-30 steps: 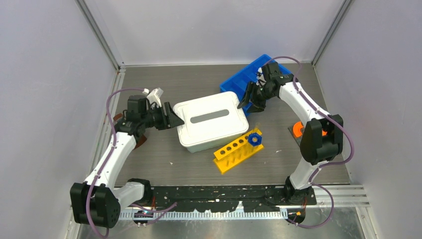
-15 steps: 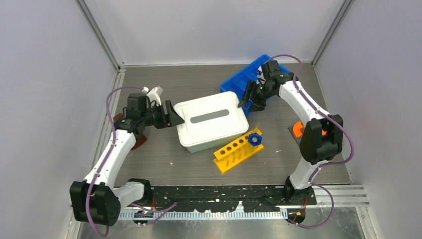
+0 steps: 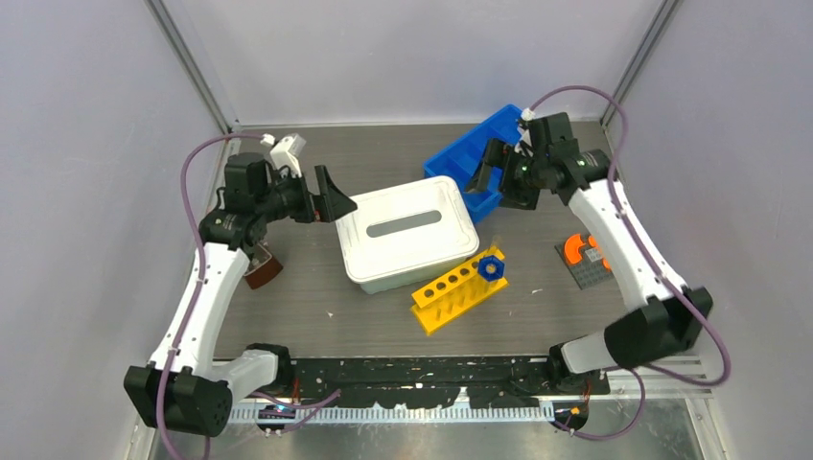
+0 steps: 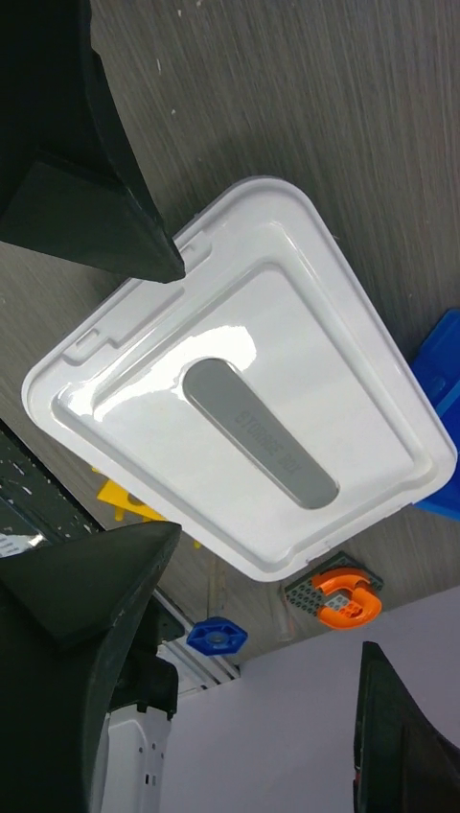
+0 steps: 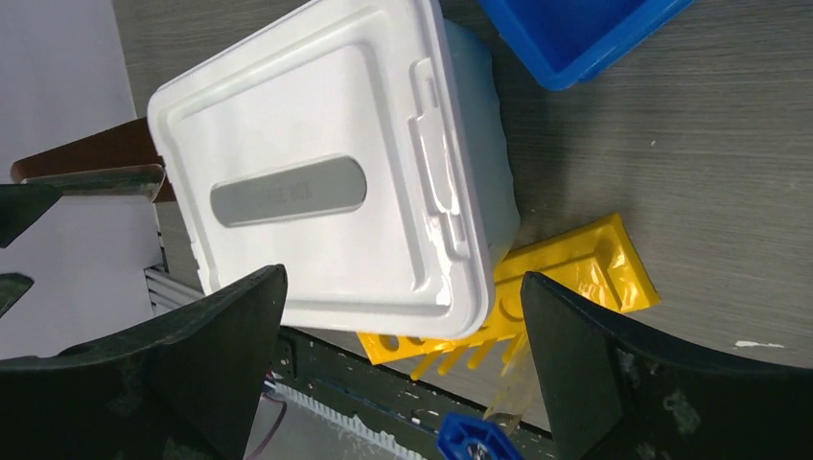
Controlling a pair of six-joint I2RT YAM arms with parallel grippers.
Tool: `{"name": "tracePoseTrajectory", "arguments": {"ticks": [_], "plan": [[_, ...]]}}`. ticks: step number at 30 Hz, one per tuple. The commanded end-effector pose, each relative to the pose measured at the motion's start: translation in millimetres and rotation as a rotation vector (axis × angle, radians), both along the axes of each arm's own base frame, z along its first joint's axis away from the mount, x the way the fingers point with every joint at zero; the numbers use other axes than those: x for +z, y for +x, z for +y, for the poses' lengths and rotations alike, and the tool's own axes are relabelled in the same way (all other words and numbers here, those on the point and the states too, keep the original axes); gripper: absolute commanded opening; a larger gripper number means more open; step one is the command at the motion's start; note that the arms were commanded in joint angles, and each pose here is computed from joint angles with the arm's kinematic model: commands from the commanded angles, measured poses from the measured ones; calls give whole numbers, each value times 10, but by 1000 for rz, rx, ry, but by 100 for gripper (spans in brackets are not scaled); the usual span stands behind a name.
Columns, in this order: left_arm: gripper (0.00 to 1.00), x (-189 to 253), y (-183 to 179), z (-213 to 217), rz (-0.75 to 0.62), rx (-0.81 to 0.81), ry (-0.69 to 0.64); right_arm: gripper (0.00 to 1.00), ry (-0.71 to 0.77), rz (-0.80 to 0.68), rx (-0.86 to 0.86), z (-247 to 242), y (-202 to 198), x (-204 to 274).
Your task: Organize the chemistry lab equipment
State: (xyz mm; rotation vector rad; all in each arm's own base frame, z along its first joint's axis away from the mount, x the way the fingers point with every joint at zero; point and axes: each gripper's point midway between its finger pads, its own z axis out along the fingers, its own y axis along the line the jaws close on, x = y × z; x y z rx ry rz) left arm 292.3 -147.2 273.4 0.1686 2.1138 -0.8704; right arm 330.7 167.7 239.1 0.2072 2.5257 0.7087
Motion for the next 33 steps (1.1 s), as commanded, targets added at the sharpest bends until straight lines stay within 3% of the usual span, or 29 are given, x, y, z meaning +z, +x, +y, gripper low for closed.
{"name": "tracePoseTrajectory", "arguments": {"ticks": [1,7,13,21,33], "plan": [[100,272,-188,-94,-89,-65,-61,100,-11,-158,-33,-158,-223,383],[100,348,-367,-129,-121,-69,-119,100,65,-390,-115,-357,-649,848],[100,340,-604,-133,-145,-80,-142,100,62,-509,-238,-660,-989,963],[100,321,-819,-49,-167,-43,-132,100,212,-510,-127,-445,-1339,886],[100,312,-902,26,-187,-2,-115,100,221,-525,-125,-477,-1474,862]]}}
